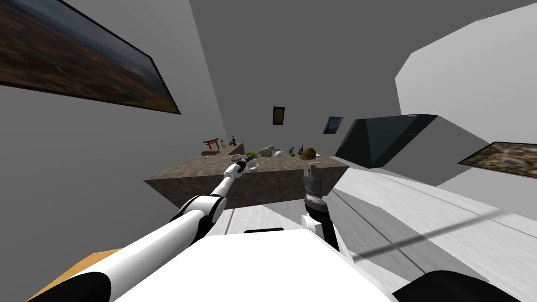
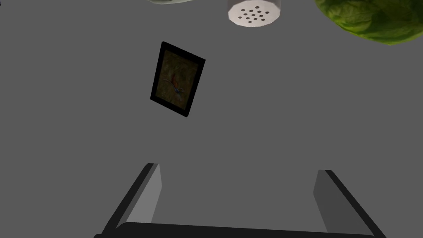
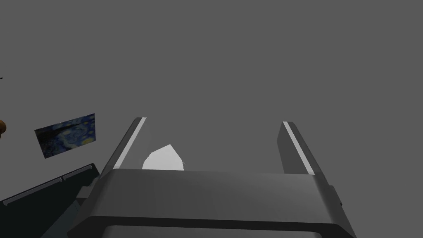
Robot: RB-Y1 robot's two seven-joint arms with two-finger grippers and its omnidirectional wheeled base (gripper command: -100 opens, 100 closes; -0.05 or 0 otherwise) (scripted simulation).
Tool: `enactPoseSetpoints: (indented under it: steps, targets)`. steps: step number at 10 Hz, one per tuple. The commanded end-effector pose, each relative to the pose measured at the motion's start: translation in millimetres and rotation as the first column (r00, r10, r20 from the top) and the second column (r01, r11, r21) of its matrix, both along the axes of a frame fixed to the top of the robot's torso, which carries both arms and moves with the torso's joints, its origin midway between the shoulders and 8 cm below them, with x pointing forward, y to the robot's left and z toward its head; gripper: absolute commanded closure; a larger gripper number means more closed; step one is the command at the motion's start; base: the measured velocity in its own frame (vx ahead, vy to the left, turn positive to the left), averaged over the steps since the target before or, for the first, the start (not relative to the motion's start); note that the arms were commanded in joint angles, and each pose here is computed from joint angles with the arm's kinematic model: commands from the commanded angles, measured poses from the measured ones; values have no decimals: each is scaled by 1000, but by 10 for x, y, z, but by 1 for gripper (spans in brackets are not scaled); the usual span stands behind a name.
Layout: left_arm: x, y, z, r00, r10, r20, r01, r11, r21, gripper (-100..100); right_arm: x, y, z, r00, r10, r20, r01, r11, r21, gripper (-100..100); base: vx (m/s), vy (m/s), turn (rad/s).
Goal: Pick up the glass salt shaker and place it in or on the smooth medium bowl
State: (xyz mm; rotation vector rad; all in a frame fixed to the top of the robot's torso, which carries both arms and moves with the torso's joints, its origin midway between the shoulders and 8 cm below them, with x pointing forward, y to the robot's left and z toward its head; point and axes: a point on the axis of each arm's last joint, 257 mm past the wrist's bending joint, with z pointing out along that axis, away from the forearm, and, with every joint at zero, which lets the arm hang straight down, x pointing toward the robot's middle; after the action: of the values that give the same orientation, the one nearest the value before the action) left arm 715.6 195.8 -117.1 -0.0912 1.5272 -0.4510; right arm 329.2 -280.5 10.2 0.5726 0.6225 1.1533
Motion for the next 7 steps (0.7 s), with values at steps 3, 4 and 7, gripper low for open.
enactPoseSetpoints:
  steps: [3, 4, 7]
  targets:
    - [76, -369, 13, 998, -64, -22, 65, 998, 20, -100, 0, -1, 0, 1000, 0, 0, 0, 1000, 0, 0, -28, -1, 134]
    - [111, -414, 84, 997, -69, -18, 70, 997, 24, -100, 0, 0, 0, 1000, 0, 0, 0, 1000, 0, 0, -21, 3, -22]
    - [116, -419, 37, 997, -68, -31, 69, 997, 22, -100, 0, 0, 0, 1000, 0, 0, 0, 1000, 0, 0, -1, 2, -8]
